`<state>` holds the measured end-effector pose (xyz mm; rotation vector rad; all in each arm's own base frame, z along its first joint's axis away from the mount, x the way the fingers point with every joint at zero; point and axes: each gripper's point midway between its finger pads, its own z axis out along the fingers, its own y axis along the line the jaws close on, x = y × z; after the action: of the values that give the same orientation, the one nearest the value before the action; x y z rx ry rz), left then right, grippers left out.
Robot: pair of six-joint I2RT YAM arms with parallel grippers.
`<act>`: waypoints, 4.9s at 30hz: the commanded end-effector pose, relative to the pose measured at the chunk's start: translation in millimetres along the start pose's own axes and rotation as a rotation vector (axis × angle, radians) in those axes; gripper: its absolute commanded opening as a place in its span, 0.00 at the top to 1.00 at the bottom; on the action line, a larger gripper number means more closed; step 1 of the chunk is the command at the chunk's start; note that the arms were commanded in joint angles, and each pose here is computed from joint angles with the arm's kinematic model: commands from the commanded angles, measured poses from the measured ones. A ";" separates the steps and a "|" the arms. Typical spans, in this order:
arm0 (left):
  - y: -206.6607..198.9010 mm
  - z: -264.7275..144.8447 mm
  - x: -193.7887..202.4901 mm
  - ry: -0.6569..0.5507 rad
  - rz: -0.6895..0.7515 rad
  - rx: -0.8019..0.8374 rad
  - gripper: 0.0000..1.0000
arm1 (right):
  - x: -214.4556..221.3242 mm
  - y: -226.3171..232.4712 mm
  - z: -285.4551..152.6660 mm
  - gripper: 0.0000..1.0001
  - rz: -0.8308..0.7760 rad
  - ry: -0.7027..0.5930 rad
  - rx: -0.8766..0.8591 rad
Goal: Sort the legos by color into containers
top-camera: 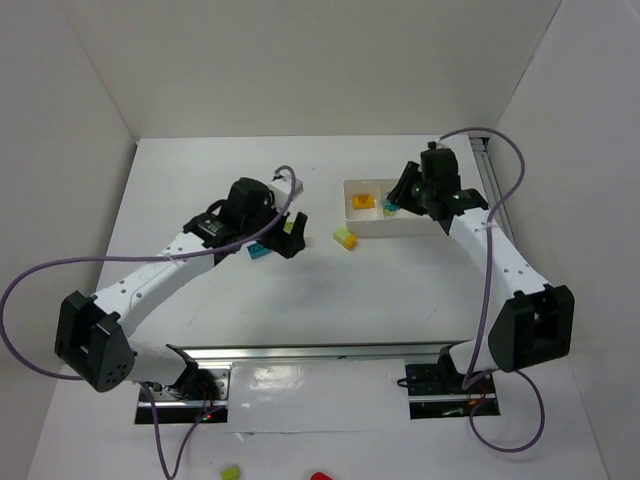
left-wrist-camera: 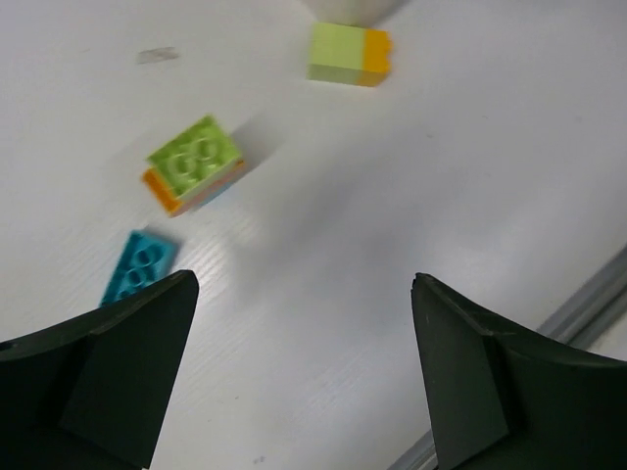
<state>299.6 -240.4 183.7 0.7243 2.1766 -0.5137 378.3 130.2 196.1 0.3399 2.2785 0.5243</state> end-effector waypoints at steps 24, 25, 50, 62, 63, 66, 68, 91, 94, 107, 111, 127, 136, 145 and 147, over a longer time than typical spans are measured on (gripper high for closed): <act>147.7 34.8 96.2 0.326 -0.299 -0.496 0.13 | -132.7 -110.3 45.9 0.11 0.003 -0.293 0.438; 150.4 38.0 92.4 0.321 -0.275 -0.492 0.13 | -140.8 -100.9 32.7 0.11 0.003 -0.322 0.411; 121.3 73.6 109.4 0.356 -0.262 -0.337 0.24 | -130.2 -78.6 -28.3 0.10 0.002 -0.337 0.338; 118.6 76.2 127.6 0.424 -0.264 -0.322 0.27 | -126.3 -72.9 -29.5 0.10 -0.001 -0.329 0.301; 114.9 78.0 134.4 0.443 -0.259 -0.317 0.31 | -126.3 -72.9 -29.5 0.10 -0.001 -0.329 0.301; 112.4 74.4 132.6 0.444 -0.257 -0.327 0.46 | -126.3 -72.9 -29.5 0.10 -0.001 -0.329 0.301; 110.7 68.9 133.2 0.447 -0.258 -0.327 0.50 | -124.7 -67.6 -29.7 0.10 -0.014 -0.312 0.275; -23.3 -16.4 -28.0 0.010 -0.089 0.313 1.00 | 59.8 146.9 -35.1 0.08 0.007 0.317 -0.696; -30.9 -13.9 -31.2 0.006 -0.072 0.330 1.00 | 60.3 158.8 -32.6 0.10 0.022 0.323 -0.708; -26.6 -8.7 -40.8 -0.020 -0.050 0.278 1.00 | 118.1 188.5 -28.4 0.32 -0.002 0.474 -0.736; -19.3 -5.5 -36.9 -0.013 -0.044 0.238 1.00 | 119.2 185.5 -27.4 0.59 0.010 0.466 -0.724; 63.8 -3.0 -19.4 0.028 -0.196 -0.158 0.00 | -74.5 27.9 -3.2 1.00 0.162 -0.181 -0.122; 106.1 8.0 2.6 0.118 -0.450 -0.283 0.00 | -125.3 -102.2 1.5 1.00 0.072 -0.394 0.417; 106.3 14.1 -5.2 0.143 -0.373 -0.359 0.00 | -130.3 -142.4 52.6 0.87 0.026 -0.311 0.497; 105.0 12.4 -6.6 0.147 -0.364 -0.369 0.00 | -140.4 -136.7 57.8 0.48 0.026 -0.307 0.484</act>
<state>371.2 -167.3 146.9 0.1617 2.5149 -0.2713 485.2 -23.4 156.2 0.6761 2.1281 -0.0460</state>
